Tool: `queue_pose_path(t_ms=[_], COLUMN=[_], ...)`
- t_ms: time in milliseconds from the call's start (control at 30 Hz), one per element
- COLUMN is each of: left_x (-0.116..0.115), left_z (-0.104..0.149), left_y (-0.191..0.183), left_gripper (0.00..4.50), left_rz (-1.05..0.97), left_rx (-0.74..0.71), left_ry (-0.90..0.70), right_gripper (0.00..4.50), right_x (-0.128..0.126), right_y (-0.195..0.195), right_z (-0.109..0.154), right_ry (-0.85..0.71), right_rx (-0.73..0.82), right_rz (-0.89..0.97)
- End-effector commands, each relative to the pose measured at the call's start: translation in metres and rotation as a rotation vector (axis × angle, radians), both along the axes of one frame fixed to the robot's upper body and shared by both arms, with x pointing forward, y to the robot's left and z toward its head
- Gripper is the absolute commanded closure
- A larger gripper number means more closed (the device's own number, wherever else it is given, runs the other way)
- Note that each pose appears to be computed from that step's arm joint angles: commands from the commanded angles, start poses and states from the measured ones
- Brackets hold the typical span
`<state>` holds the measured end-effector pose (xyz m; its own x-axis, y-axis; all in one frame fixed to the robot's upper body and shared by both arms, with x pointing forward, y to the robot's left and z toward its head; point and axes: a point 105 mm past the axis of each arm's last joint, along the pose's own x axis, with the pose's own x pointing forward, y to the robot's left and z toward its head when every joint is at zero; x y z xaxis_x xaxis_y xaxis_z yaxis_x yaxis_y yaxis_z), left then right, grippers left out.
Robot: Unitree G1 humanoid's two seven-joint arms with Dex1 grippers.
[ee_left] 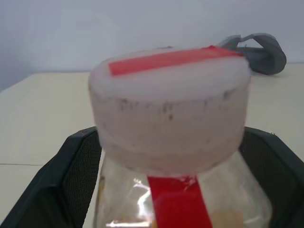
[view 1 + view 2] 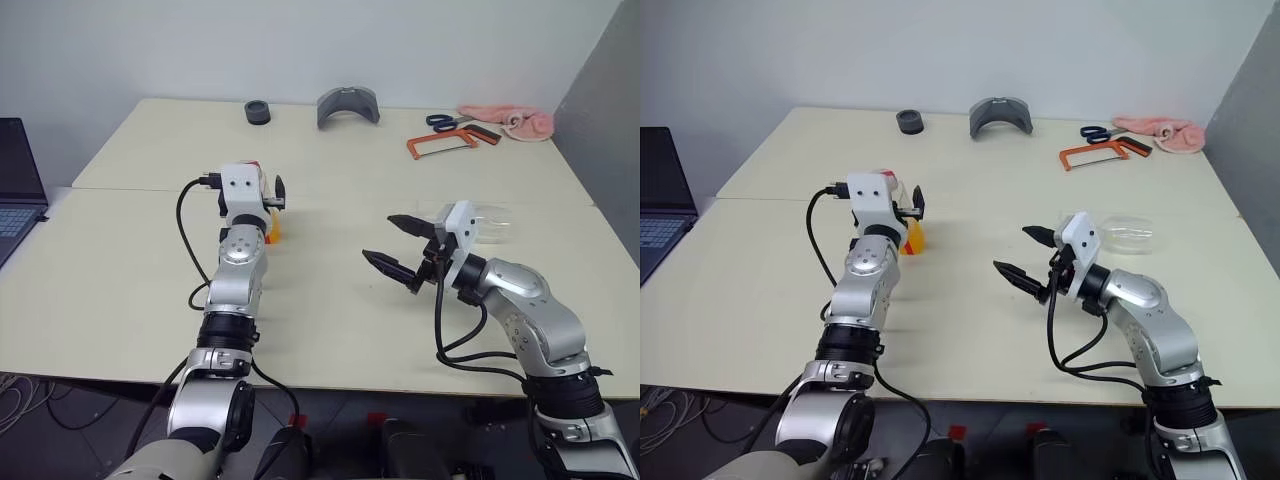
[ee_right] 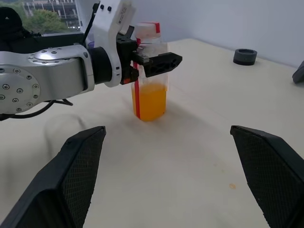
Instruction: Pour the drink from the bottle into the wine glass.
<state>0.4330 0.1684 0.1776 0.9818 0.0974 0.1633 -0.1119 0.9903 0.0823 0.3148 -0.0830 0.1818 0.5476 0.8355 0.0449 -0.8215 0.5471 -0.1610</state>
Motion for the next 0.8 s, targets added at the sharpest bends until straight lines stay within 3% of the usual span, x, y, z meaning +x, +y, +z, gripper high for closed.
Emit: queue_pose_path(t_ms=[33, 333, 433, 667, 800], left_x=[0.0016, 0.0031, 0.0033, 0.0019, -0.0018], left_z=[0.0160, 0.0154, 0.0157, 0.0203, 0.0214], left_y=[-0.0036, -0.0027, -0.0031, -0.0059, -0.0087], left_gripper=[0.05, 0.05, 0.63, 2.65, 2.71], left_rz=[0.006, 0.019, 0.016, -0.001, -0.028], left_rx=[0.019, 0.023, 0.024, 0.026, 0.021], left_ry=[-0.047, -0.037, -0.036, -0.054, -0.065], right_gripper=[0.00, 0.00, 0.00, 0.00, 0.00], right_x=[-0.0030, -0.0010, -0.0008, -0.0002, -0.0001], right_y=[0.0030, 0.0010, 0.0005, -0.0008, -0.0001], right_z=[0.0131, 0.0130, 0.0136, 0.0156, 0.0163], right_ry=[-0.045, -0.041, -0.038, -0.037, -0.040], right_rx=[0.014, 0.020, 0.026, 0.037, 0.040], right_rz=[0.025, 0.015, 0.014, 0.011, 0.010])
